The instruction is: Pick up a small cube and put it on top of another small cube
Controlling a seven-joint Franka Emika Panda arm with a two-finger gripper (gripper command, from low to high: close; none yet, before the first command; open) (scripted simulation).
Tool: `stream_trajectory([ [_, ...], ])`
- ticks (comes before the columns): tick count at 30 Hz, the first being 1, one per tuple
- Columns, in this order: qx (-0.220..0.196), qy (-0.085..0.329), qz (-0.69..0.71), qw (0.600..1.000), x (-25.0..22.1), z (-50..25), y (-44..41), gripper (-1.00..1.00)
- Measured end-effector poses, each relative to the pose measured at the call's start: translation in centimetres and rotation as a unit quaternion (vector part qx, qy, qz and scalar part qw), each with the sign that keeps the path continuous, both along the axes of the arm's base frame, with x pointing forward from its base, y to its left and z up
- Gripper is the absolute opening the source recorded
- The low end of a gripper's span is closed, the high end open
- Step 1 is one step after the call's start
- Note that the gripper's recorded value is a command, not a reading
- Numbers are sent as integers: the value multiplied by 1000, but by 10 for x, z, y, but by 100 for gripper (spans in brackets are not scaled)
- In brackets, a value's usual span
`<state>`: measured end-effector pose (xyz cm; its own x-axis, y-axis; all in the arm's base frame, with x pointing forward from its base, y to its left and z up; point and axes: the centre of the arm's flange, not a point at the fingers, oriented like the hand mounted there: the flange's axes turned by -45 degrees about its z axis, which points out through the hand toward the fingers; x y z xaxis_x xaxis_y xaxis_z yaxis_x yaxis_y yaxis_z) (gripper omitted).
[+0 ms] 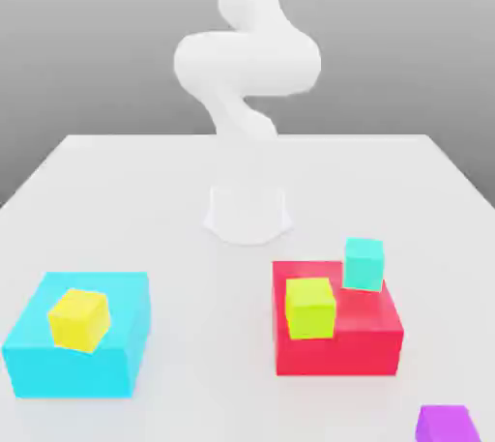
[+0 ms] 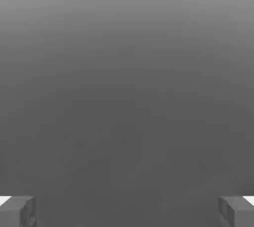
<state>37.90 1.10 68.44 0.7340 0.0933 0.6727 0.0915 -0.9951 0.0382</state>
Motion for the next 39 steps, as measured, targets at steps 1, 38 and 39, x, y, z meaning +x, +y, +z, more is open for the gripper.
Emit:
stream_trajectory([
  [1,-11,12,22,1000,13,-12,6,0],
  [38,-253,258,618,698,129,-548,218,-100],
  [39,-252,259,618,698,129,-548,218,-100],
])
